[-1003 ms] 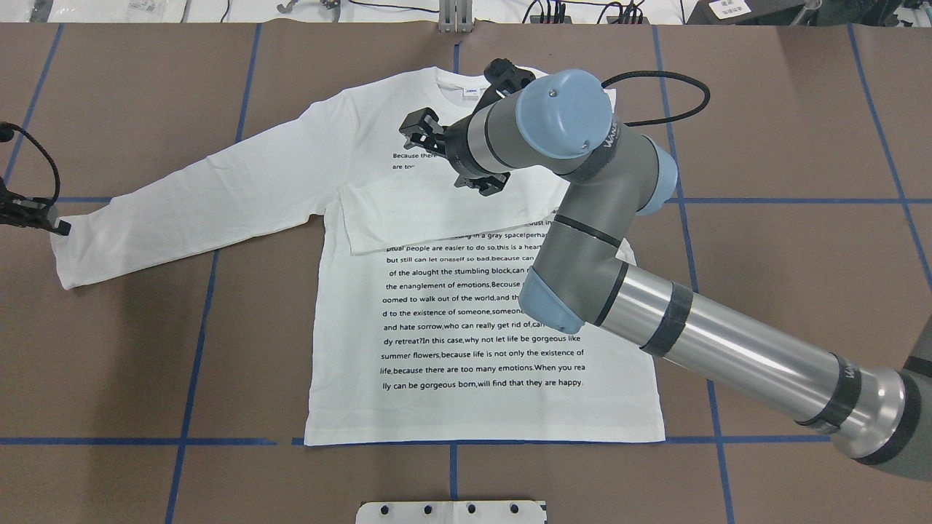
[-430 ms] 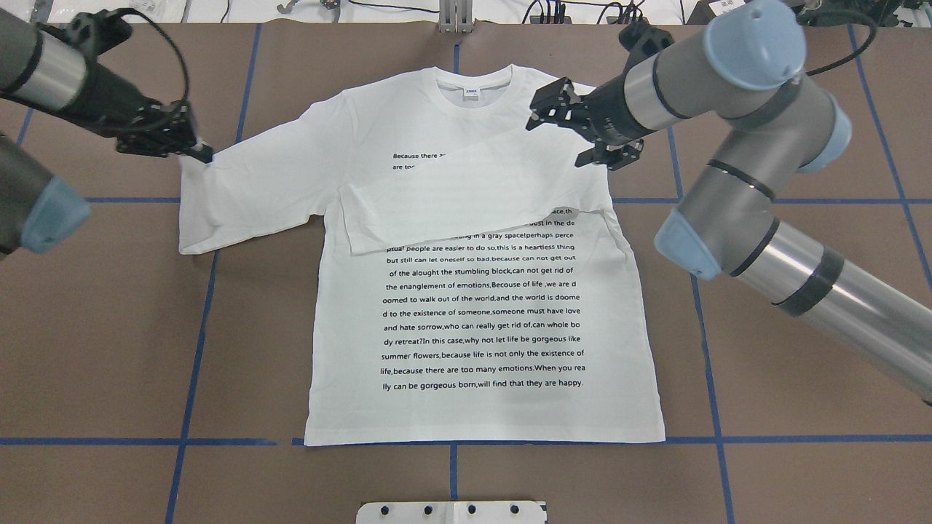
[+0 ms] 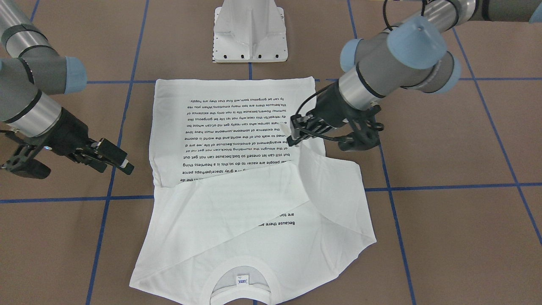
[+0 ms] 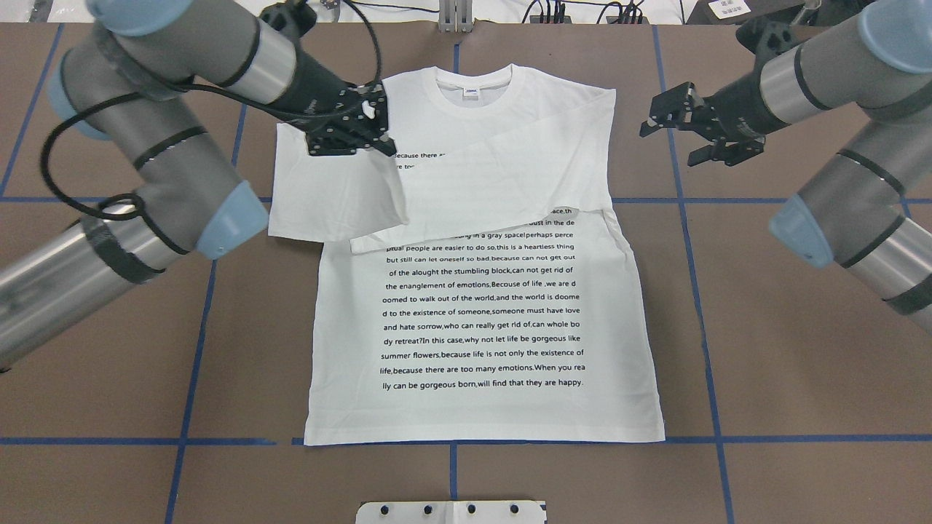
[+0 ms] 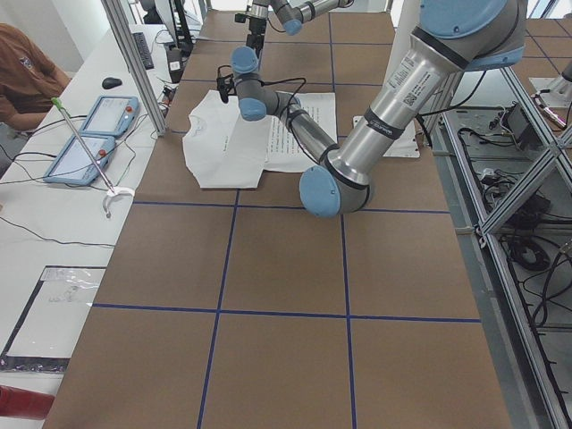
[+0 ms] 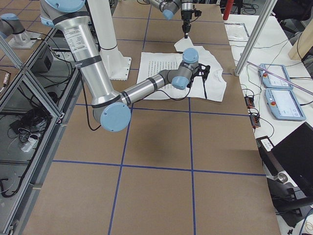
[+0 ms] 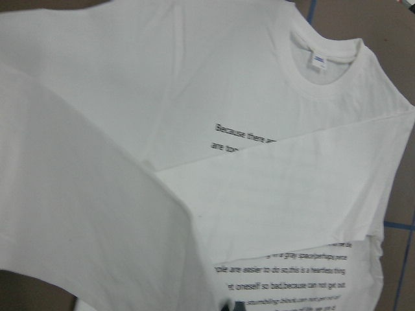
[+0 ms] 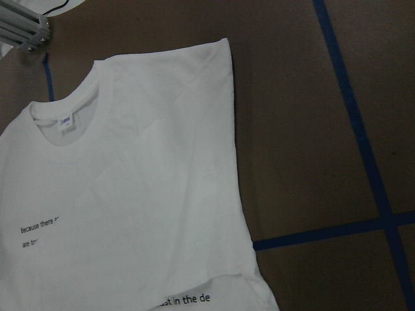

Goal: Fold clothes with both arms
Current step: 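Fold the other sleeve across the chest with the left gripper while the right gripper withdraws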

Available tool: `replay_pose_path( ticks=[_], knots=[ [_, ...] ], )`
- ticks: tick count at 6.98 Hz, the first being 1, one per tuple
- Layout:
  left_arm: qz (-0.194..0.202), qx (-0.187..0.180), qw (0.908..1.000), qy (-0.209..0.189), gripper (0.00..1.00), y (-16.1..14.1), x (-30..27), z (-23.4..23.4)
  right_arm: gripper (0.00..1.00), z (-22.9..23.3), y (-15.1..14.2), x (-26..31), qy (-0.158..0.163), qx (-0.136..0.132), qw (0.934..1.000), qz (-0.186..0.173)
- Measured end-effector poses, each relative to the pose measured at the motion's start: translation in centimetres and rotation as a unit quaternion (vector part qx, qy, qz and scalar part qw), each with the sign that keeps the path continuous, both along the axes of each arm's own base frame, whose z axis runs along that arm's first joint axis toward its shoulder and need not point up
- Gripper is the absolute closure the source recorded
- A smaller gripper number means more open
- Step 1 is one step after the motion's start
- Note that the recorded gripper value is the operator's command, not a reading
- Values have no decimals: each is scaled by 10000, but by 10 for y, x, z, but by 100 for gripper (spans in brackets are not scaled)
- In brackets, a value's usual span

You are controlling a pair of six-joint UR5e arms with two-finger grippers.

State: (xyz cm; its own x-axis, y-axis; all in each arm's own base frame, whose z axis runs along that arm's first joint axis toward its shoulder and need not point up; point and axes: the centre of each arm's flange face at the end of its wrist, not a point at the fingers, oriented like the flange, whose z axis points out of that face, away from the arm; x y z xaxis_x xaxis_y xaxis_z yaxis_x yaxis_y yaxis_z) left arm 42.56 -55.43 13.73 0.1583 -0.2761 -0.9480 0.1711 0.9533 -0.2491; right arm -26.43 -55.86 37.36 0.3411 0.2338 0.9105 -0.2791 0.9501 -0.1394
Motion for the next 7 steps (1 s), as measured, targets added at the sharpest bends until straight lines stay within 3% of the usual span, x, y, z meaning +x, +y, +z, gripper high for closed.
replay_pose_path(
  ticks=[2, 3, 7],
  knots=[
    [-471, -243, 9985, 145, 100, -5, 96, -94, 1, 39, 10, 39, 171, 127, 9997, -105],
    [-666, -259, 9972, 208, 100, 2, 134, -111, 1, 45, 12, 47, 188, 127, 9997, -107],
    [-1049, -218, 9939, 250, 100, 50, 233, -102, 1, 51, 14, 59, 192, 93, 9997, -76]
  ],
)
